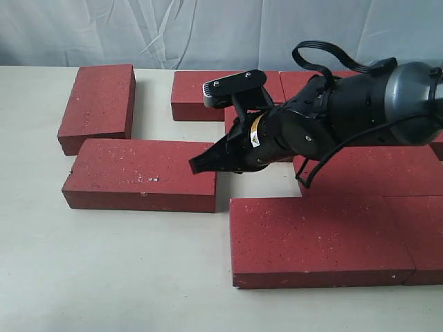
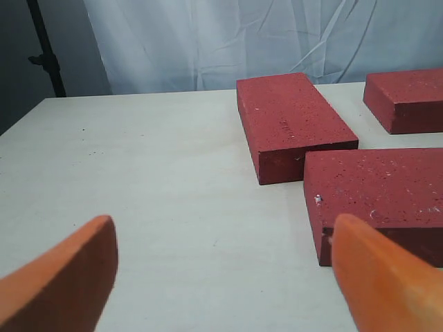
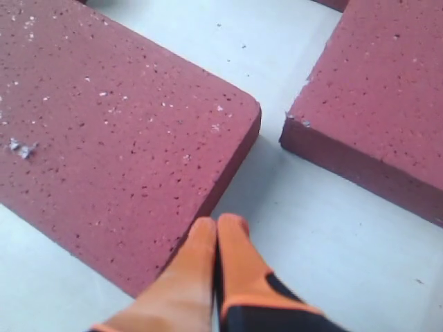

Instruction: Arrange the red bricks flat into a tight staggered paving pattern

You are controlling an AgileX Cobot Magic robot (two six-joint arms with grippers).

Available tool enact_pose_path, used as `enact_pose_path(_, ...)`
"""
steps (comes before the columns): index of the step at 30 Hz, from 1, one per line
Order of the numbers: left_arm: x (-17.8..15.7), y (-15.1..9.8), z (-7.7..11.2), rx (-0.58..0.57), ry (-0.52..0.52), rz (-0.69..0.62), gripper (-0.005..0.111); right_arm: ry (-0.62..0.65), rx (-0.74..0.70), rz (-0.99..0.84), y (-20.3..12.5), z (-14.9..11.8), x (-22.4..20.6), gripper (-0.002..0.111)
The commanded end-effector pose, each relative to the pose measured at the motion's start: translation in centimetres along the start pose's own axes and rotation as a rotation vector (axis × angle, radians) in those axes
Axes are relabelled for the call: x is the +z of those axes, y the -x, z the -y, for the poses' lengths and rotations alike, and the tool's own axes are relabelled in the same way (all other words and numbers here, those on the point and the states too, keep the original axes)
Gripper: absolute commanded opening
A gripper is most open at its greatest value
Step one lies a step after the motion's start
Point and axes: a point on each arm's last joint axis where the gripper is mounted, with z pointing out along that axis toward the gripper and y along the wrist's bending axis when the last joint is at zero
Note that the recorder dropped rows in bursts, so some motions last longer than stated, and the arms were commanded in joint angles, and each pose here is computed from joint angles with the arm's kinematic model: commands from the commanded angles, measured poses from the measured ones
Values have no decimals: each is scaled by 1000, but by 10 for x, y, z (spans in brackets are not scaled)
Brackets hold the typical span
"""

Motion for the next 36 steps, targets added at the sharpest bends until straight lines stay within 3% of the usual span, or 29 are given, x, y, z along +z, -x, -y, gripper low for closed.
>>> enact_pose_path(1,0,0,0,-7,-2,11,79,13,0,31,5,-2,-3,-1)
enact_pose_path(11,0,0,0,-7,-2,11,79,67,-24,98,36,-34,-9,-1)
enact_pose_path(18,0,0,0,-7,-2,11,79,84,-12,44,55,-61,19,-1)
enact_pose_path(25,0,0,0,-7,-2,11,79,18,-41,-131,38,-62,64,-1)
enact_pose_path(36,0,0,0,-7,-2,11,79,-56,-138,-292,20,-54,69,-1)
